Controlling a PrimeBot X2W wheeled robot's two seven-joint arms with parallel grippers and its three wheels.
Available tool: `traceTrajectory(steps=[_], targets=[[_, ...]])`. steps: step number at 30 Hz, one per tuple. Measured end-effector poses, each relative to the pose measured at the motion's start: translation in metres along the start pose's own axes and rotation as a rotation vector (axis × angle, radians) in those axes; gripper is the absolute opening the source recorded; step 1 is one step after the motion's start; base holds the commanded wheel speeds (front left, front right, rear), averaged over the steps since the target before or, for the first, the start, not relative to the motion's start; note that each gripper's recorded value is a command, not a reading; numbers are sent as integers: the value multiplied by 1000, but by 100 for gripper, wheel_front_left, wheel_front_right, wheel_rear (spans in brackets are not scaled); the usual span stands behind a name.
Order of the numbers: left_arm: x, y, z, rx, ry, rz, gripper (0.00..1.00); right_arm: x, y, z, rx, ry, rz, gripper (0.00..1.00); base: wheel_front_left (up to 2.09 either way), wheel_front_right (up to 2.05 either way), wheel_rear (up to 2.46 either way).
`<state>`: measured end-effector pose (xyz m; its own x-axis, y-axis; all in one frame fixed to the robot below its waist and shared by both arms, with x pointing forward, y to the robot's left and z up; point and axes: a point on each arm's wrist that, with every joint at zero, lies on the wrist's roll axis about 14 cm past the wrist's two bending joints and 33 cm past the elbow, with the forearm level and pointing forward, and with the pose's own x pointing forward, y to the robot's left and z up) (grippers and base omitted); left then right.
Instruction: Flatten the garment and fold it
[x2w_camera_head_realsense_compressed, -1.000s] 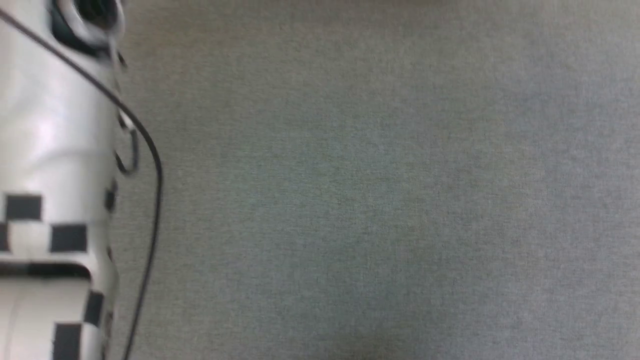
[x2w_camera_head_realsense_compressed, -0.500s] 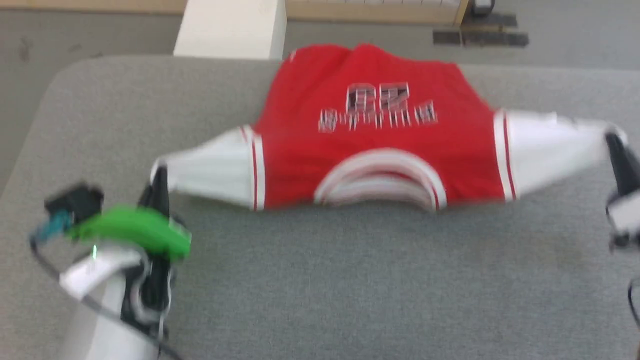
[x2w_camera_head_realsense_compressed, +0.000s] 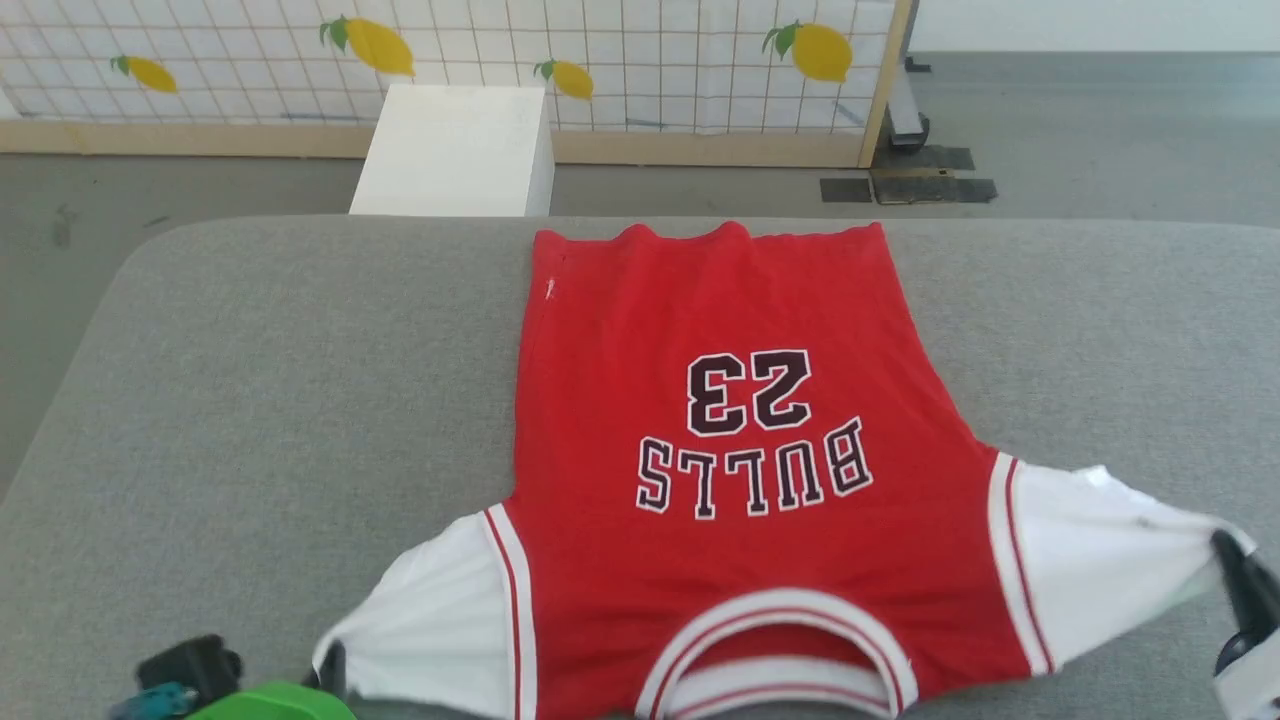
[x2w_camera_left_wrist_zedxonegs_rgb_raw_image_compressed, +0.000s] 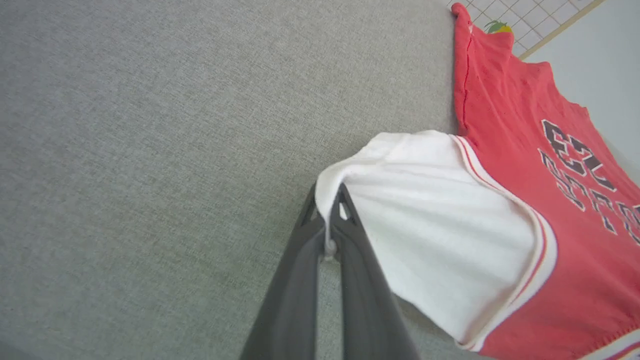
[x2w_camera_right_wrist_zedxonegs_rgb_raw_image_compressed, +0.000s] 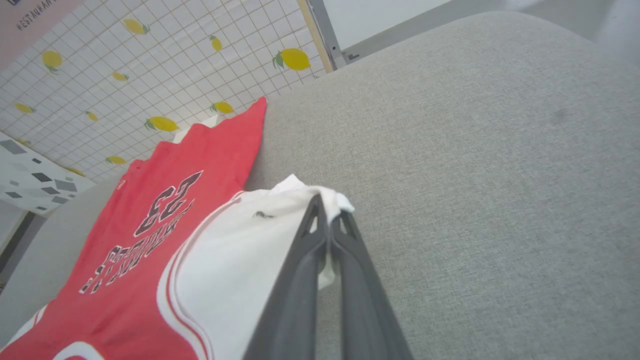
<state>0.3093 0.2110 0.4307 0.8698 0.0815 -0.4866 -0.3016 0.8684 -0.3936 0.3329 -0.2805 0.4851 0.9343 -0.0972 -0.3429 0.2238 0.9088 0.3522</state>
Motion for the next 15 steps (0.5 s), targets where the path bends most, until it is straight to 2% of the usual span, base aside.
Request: traceTrajectory(steps=[4, 6, 10, 15], targets=[[-1, 4, -28, 173, 123, 13, 0, -2, 9, -25, -157, 157, 13, 0, 0, 0, 0], [0, 6, -41, 221, 178, 17, 0, -1, 13, -38, -261, 248, 23, 0, 0, 0, 0], [6, 5, -50, 266, 225, 22, 0, 2, 11, -72, -422, 454, 19, 0, 0, 0, 0], [12, 3, -51, 275, 233, 29, 0, 4, 9, -112, -519, 675, 26, 0, 0, 0, 0]])
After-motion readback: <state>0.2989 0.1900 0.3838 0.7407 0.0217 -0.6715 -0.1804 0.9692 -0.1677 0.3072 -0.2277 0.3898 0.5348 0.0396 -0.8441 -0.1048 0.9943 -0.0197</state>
